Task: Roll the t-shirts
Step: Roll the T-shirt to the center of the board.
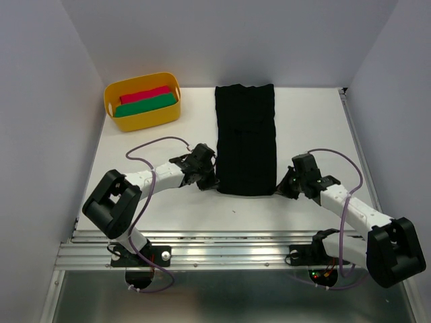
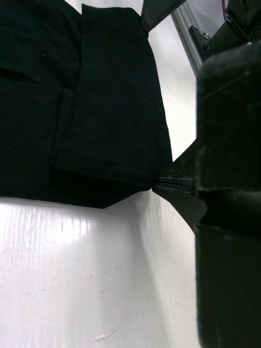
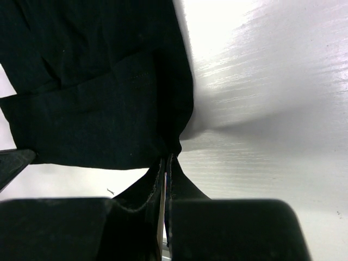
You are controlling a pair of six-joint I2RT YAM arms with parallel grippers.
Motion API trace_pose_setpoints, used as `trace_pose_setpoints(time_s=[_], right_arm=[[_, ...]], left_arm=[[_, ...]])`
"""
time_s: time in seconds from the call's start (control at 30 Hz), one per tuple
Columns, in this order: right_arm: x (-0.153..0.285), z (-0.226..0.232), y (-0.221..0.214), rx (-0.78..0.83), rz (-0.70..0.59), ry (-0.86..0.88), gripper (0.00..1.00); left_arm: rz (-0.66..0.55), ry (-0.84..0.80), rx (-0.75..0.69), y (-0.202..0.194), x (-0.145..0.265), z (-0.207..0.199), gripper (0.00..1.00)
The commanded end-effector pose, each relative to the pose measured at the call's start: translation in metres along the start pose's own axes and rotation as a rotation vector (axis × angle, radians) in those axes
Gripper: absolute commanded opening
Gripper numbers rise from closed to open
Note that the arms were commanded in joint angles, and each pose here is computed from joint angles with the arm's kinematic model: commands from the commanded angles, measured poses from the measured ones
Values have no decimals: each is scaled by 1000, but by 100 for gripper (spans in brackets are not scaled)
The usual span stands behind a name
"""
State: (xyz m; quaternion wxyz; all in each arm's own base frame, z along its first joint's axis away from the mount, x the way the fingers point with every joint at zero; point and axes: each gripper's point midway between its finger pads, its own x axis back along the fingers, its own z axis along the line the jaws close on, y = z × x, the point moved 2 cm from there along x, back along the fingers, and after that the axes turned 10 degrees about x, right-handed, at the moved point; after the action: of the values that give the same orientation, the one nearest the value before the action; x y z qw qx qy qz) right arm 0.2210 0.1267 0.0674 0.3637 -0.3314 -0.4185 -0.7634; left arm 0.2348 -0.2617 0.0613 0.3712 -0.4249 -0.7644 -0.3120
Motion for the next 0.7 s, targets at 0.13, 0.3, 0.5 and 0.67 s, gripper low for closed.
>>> trace_pose_setpoints(time_s=[0.13, 0.3, 0.5, 0.67], right_arm=[[10, 16, 28, 7, -85, 27, 1], [11, 19, 34, 11, -100, 23, 1], [10, 24, 46, 23, -124, 11, 1], [9, 26, 53, 27, -135, -4, 1]], left_arm=[[-61, -34, -37, 22, 12, -27, 0], [-71, -27, -42, 30, 13, -30, 0], [-89, -26, -48, 48, 12, -34, 0], [-91, -22, -62, 55, 9, -38, 0]])
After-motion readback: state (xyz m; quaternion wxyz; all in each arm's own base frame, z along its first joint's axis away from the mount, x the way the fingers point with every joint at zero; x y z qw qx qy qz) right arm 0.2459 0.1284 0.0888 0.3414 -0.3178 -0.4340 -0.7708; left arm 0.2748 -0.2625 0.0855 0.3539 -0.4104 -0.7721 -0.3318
